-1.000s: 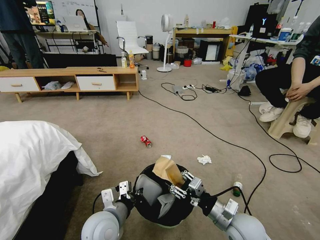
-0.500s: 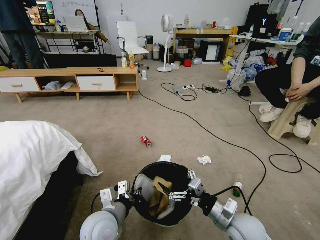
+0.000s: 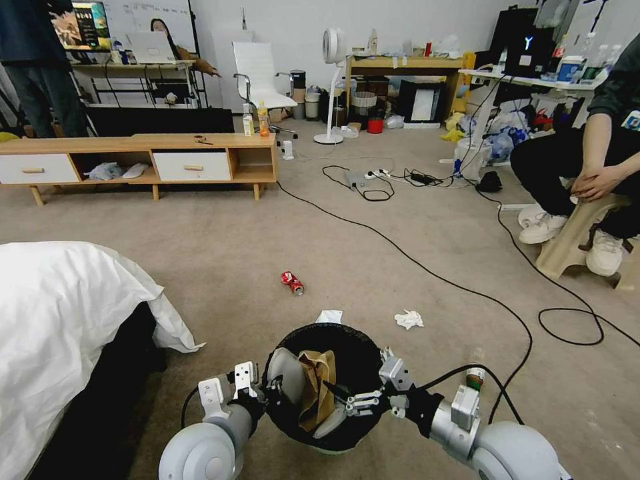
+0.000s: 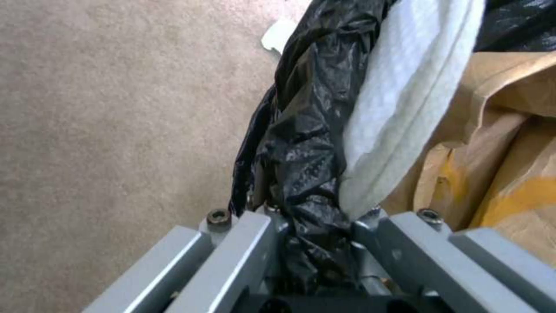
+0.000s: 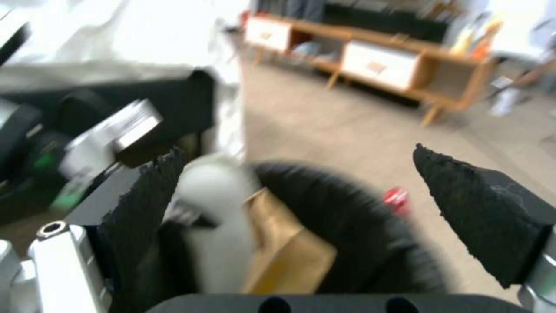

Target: Pick up the trash bin and place the garbage on the floor into it.

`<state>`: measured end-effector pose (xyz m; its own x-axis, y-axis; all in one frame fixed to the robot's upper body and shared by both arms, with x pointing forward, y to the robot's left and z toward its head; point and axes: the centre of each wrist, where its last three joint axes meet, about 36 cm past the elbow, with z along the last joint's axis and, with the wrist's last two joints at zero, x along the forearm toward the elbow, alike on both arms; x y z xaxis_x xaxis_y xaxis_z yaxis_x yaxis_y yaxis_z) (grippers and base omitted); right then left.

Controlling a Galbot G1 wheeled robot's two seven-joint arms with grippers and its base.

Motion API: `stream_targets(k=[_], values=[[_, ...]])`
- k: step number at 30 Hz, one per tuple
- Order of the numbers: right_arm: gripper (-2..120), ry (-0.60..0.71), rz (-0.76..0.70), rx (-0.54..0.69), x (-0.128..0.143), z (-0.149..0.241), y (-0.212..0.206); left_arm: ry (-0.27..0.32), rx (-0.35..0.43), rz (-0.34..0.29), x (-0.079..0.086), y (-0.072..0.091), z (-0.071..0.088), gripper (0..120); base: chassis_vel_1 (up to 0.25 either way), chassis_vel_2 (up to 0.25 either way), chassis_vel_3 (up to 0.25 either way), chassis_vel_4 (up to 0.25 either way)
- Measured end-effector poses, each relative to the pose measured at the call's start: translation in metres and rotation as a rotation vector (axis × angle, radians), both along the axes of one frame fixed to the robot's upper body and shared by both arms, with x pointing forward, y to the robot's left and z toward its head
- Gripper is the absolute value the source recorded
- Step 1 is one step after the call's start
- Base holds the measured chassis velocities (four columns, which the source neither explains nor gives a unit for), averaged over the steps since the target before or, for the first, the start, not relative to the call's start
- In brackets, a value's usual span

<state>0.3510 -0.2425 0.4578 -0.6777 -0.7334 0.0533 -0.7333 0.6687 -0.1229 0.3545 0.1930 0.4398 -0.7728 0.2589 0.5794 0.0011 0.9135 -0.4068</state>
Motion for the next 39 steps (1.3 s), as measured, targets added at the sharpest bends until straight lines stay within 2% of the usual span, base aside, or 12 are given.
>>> stream_targets(k=[2,7,8,9,10,15,18,22,25,27,33,39], values=[[100,-0.076,-0.09,0.022,0.001,0.011,-0.004,-0.01,-0.003,0.01,-0.001,0.003,0.004,5,0.0,0.0,0.0,0.0],[100,-0.142,-0.235,0.052,0.002,0.027,-0.011,-0.03,-0.004,0.029,-0.002,0.007,0.011,5,0.0,0.0,0.0,0.0],[100,-0.16,-0.318,0.064,0.003,0.035,-0.016,-0.042,-0.002,0.041,-0.002,0.009,0.016,5,0.0,0.0,0.0,0.0],[100,-0.165,-0.398,0.071,0.003,0.04,-0.019,-0.052,0.0,0.049,-0.003,0.011,0.019,5,0.0,0.0,0.0,0.0],[100,-0.165,-0.398,0.071,0.003,0.04,-0.019,-0.052,0.0,0.049,-0.003,0.011,0.019,5,0.0,0.0,0.0,0.0],[100,-0.127,-0.633,0.076,0.001,0.041,-0.031,-0.095,0.004,0.077,-0.008,0.017,0.034,5,0.0,0.0,0.0,0.0],[100,-0.12,-0.667,0.068,0.001,0.037,-0.032,-0.106,0.006,0.084,-0.009,0.018,0.038,5,0.0,0.0,0.0,0.0],[100,-0.076,-0.766,0.035,0.003,0.013,-0.034,-0.14,0.011,0.112,-0.014,0.024,0.052,5,0.0,0.0,0.0,0.0],[100,-0.056,-0.808,0.023,0.005,-0.003,-0.033,-0.153,0.014,0.132,-0.016,0.032,0.061,5,0.0,0.0,0.0,0.0],[100,-0.032,-0.836,0.022,0.008,-0.016,-0.031,-0.164,0.018,0.16,-0.015,0.043,0.068,5,0.0,0.0,0.0,0.0],[100,0.009,-0.861,0.021,0.012,-0.037,-0.029,-0.179,0.014,0.198,-0.014,0.061,0.077,5,0.0,0.0,0.0,0.0],[100,0.056,-0.87,0.006,0.014,-0.064,-0.027,-0.189,0.008,0.21,-0.014,0.066,0.081,5,0.0,0.0,0.0,0.0]])
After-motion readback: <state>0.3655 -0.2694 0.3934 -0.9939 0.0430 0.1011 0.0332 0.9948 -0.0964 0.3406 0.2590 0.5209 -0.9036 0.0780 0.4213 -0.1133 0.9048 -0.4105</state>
